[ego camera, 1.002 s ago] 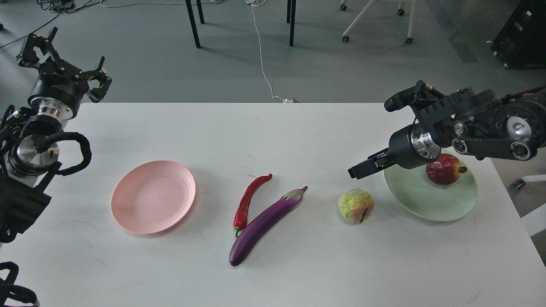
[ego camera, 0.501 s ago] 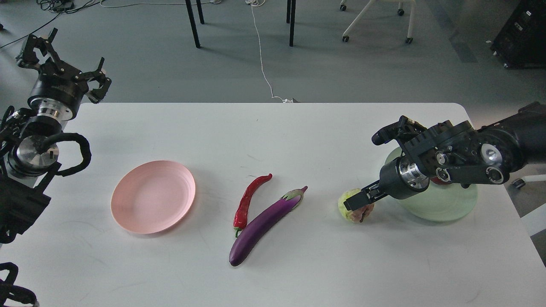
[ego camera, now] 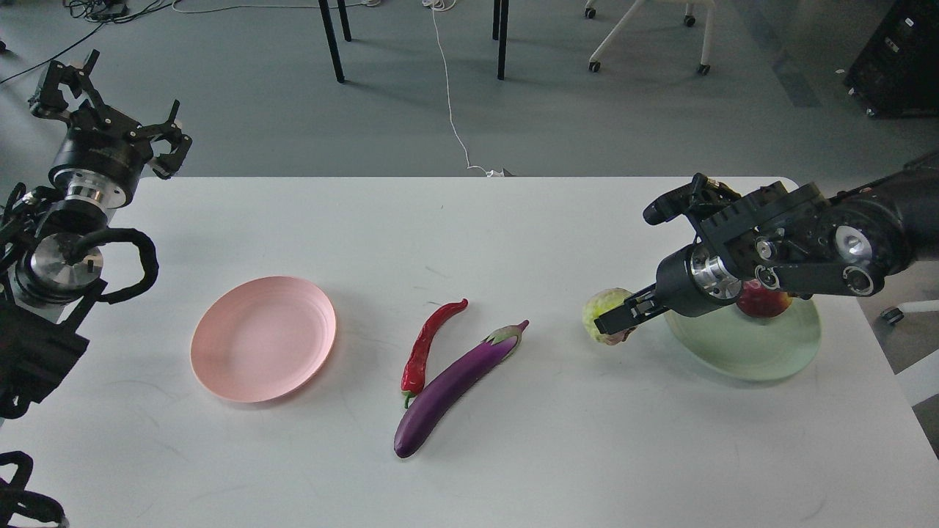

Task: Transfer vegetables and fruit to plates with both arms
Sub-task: 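Place the yellow-green apple on the green plate and withdraw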

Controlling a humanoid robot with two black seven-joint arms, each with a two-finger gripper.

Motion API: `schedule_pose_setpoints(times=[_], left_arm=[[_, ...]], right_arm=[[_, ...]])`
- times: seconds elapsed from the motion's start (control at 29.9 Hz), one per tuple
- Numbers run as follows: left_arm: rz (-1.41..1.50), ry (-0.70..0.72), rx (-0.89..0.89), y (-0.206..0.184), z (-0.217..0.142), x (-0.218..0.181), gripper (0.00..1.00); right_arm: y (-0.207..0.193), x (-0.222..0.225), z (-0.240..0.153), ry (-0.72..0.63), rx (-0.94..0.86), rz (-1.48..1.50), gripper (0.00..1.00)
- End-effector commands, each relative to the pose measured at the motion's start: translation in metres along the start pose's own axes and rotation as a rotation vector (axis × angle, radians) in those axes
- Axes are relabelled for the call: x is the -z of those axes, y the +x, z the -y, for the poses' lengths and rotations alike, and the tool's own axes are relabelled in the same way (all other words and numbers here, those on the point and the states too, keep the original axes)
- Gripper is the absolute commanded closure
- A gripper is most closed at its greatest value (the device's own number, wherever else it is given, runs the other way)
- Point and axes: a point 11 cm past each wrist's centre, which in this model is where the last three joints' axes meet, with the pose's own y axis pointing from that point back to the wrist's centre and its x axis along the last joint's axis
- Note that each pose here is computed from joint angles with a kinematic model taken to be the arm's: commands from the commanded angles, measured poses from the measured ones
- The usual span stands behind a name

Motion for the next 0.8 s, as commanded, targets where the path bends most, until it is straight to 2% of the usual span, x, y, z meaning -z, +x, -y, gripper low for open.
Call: schedule_pose_setpoints(times=[0.0, 0.23, 0.33, 0.6, 0.67, 0.77], left_arm=[[0.010, -0.006, -0.003, 0.002, 0.000, -0.006, 0.02], [0.004, -0.020, 0.000, 0.000, 0.001, -0.010, 0.02], [0.008, -0.007, 0.017, -0.002, 0.001, -0.007, 0.02], [-0.003, 0.001, 0.069, -0.020, 0.003, -0.004, 0.02], [-0.006, 0.000, 0.076, -0.021, 0.003, -0.005, 0.02], [-0.010, 0.000, 0.092, -0.026, 0.004, -0.005, 0.02]], right_arm=[[0.006, -0.020, -0.021, -0.044, -0.044, 0.022, 0.54], [-0.043, -0.069, -0.032, -0.129, 0.013, 0.074, 0.52], [-0.057, -0.087, -0.036, -0.155, 0.006, 0.123, 0.48], [-0.082, -0.093, -0.025, -0.125, 0.006, 0.202, 0.18], [-0.077, -0.093, -0.029, -0.111, -0.030, 0.222, 0.05], [-0.069, -0.096, -0.036, -0.102, -0.082, 0.250, 0.02]])
